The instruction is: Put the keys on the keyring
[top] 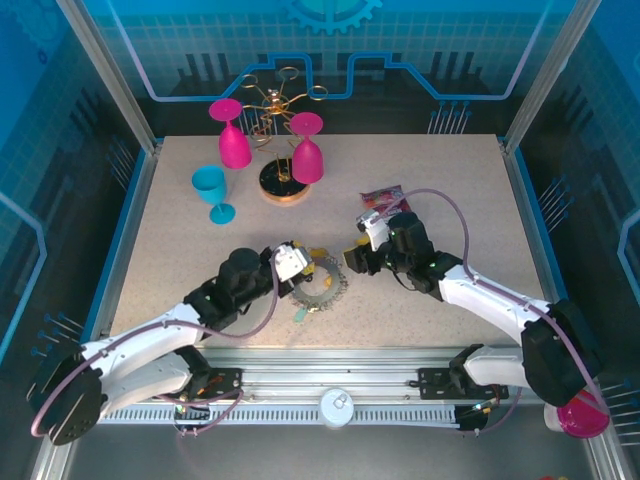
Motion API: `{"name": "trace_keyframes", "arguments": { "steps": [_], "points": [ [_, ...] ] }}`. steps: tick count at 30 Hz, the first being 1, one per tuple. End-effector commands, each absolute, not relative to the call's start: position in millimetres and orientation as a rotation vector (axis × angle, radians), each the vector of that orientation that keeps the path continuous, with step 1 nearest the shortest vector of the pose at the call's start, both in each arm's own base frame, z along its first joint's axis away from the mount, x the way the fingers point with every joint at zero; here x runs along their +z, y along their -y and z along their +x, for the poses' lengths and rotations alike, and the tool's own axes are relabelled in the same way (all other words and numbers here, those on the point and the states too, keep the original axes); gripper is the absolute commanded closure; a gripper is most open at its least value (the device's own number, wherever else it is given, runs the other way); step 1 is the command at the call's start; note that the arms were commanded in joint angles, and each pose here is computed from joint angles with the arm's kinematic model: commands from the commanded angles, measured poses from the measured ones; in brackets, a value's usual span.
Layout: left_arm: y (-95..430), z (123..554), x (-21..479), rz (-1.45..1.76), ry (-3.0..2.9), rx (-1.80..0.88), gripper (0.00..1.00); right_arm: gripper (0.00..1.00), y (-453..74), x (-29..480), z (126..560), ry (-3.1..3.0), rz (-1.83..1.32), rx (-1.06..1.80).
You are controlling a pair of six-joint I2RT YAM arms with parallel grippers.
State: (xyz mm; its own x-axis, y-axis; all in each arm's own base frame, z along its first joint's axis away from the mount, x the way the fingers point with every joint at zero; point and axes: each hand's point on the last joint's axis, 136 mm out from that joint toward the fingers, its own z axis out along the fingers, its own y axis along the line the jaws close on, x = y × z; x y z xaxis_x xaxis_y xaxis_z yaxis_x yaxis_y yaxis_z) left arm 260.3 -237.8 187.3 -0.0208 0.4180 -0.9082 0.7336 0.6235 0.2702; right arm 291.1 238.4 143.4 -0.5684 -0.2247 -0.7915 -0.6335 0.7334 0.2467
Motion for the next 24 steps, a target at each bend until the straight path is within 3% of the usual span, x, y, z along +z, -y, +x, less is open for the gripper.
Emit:
{"name": "trace_keyframes", "arguments": {
  "steps": [1, 6, 14, 24],
  "points": [
    [243, 265, 182, 0.751, -1.908, -0.5, 0.47, 0.53, -200, 100, 288, -2.422, -0.339, 0.546],
    [252, 260, 157, 0.537, -2.275, -0.524, 0.39, 0.54, -156, 81, 282, -2.598, -0.109, 0.359],
    [268, 239, 101, 0.288, -2.716, -0.215, 0.14, 0.56, -115, 79, 273, -2.615, 0.092, 0.258],
    [291, 279, 86, 0.189, -2.716, 0.082, 0.18, 0.56, -100, 91, 263, -2.521, 0.152, 0.303]
  ]
}}
